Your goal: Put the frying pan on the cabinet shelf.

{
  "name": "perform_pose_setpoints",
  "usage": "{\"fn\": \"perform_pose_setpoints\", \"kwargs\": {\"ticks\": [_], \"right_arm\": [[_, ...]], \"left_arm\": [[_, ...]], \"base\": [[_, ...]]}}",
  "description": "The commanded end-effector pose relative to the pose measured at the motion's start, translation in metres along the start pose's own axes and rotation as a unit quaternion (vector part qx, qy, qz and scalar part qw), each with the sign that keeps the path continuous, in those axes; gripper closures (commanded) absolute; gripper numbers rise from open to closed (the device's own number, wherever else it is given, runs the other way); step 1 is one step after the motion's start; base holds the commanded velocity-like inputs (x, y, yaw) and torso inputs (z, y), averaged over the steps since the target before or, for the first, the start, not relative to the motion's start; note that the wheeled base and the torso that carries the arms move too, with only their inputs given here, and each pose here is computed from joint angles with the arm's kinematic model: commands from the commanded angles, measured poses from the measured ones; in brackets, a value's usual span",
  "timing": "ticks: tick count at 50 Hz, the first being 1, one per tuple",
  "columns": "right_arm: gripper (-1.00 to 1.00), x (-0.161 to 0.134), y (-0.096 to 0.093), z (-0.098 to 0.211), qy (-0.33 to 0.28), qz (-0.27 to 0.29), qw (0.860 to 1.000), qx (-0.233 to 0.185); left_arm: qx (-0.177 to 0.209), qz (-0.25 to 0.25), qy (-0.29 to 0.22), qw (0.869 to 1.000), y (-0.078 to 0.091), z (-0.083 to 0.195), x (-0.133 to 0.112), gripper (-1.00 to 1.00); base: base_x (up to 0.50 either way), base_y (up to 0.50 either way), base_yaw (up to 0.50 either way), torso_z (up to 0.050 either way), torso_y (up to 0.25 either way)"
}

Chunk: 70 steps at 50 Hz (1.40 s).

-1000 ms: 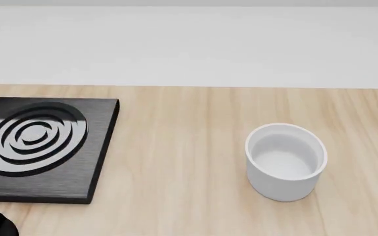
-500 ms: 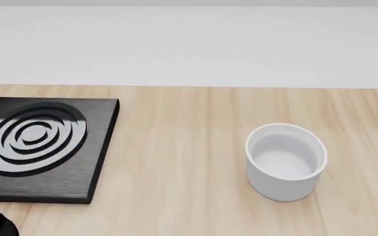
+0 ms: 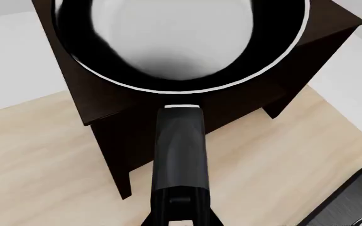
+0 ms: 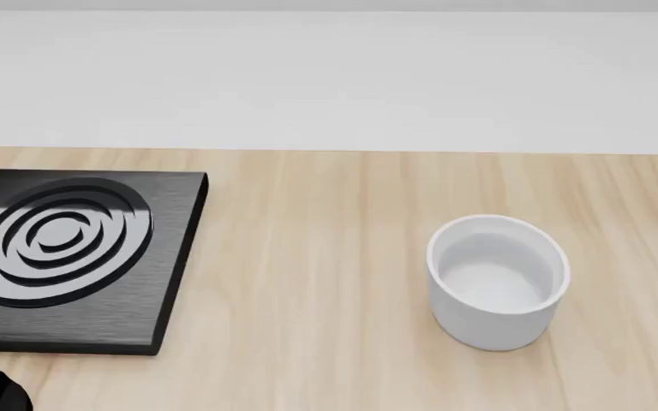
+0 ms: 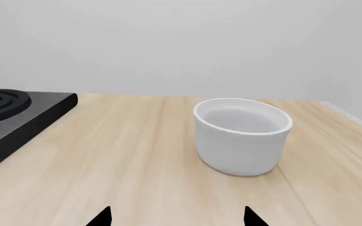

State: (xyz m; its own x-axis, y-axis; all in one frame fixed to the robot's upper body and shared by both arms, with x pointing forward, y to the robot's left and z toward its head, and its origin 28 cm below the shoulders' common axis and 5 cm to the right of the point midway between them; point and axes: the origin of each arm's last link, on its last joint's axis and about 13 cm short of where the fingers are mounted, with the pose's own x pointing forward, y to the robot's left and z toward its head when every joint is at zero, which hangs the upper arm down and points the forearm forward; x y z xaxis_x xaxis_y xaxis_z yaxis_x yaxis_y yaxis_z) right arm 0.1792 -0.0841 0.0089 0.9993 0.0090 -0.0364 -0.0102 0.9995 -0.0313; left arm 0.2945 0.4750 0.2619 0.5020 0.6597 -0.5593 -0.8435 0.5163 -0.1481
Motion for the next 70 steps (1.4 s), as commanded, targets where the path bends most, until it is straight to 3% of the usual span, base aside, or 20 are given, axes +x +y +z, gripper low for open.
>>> {"fn": "perform_pose_setpoints", "kwargs": {"ticks": [1,26,27,52,59,70], "right_arm": [[-1.0,0.001,-0.001,0.002,0.001,-0.002,1.0,0.0],[-1.0,0.001,-0.001,0.004,0.002,-0.001,1.0,-0.001],[-1.0,0.001,-0.001,0.004,0.002,-0.001,1.0,-0.001],[-1.0,0.003,-0.001,0.0,0.002,0.0,1.0,-0.001],[-1.0,0.001,-0.001,0.002,0.001,0.0,1.0,-0.001],[-1.0,0.002,-0.001,0.001,0.001,0.0,1.0,-0.001]], "left_arm": [[-0.011,0.011,-0.022,1.0,0.005,0.006,0.0,1.0],[0.01,0.009,-0.02,1.0,0.007,0.005,-0.003,1.0],[0.01,0.009,-0.021,1.0,0.007,0.006,-0.003,-1.0],[0.023,-0.018,-0.045,0.999,0.001,0.019,-0.013,-1.0],[0.049,-0.029,-0.083,0.995,-0.001,0.03,-0.029,-1.0],[0.051,-0.084,-0.135,0.986,0.002,0.044,-0.056,-1.0]], "base": [[0.0,0.0,0.0,0.0,0.0],[0.0,0.0,0.0,0.0,0.001],[0.0,0.0,0.0,0.0,0.0],[0.0,0.0,0.0,0.0,0.0],[0.0,0.0,0.0,0.0,0.0],[0.0,0.0,0.0,0.0,0.0]]}}
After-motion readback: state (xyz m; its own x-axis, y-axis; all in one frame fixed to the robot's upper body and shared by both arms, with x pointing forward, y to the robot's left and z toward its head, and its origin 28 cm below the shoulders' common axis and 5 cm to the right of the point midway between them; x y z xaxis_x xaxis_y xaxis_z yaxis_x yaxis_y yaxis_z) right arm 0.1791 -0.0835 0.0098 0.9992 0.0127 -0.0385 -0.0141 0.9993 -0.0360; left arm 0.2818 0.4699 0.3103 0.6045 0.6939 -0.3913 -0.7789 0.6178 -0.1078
